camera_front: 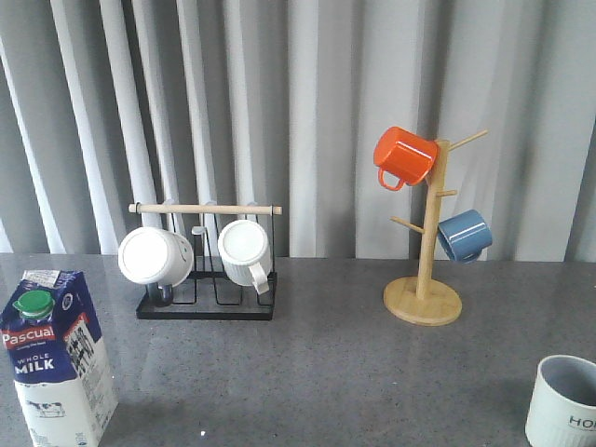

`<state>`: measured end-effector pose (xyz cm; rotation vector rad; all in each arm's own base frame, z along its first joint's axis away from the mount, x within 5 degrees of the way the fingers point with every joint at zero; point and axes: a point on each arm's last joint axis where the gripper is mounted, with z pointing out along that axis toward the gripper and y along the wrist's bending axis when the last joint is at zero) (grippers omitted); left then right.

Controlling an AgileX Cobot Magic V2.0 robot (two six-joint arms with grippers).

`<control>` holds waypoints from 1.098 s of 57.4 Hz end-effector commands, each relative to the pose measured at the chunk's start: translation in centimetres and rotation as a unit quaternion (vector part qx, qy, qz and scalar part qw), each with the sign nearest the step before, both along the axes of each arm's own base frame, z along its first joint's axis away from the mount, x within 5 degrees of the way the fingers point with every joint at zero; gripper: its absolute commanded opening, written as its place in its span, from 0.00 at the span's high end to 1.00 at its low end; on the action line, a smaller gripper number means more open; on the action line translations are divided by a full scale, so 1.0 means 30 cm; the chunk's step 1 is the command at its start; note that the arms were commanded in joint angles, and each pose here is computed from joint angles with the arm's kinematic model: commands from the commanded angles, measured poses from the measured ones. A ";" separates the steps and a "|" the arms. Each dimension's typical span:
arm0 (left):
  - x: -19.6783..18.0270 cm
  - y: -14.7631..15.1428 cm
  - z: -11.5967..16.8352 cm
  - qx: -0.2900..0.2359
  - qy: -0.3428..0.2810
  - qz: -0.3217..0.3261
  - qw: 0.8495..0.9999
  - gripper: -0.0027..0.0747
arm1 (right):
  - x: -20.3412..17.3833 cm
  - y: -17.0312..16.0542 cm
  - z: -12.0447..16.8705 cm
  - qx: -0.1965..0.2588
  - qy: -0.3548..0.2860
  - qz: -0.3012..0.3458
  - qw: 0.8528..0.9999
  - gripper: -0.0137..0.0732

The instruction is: Place milk next to cup

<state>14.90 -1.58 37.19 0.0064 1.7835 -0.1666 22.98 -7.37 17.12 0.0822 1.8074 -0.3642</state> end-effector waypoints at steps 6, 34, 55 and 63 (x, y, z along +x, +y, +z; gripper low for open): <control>-0.004 -0.001 0.063 -0.014 -0.057 0.001 0.998 0.30 | 0.030 -0.013 0.043 -0.029 -0.064 0.002 0.998 0.22; -0.004 -0.001 0.063 -0.014 -0.057 0.001 0.998 0.30 | 0.094 -0.034 0.037 -0.033 -0.073 0.003 0.997 0.22; -0.004 -0.001 0.063 -0.014 -0.057 0.001 0.998 0.30 | 0.154 -0.051 0.061 -0.038 -0.076 0.008 0.996 0.22; -0.004 -0.001 0.063 -0.014 -0.057 0.001 0.998 0.30 | 0.168 -0.051 0.031 -0.037 -0.061 0.017 0.997 0.22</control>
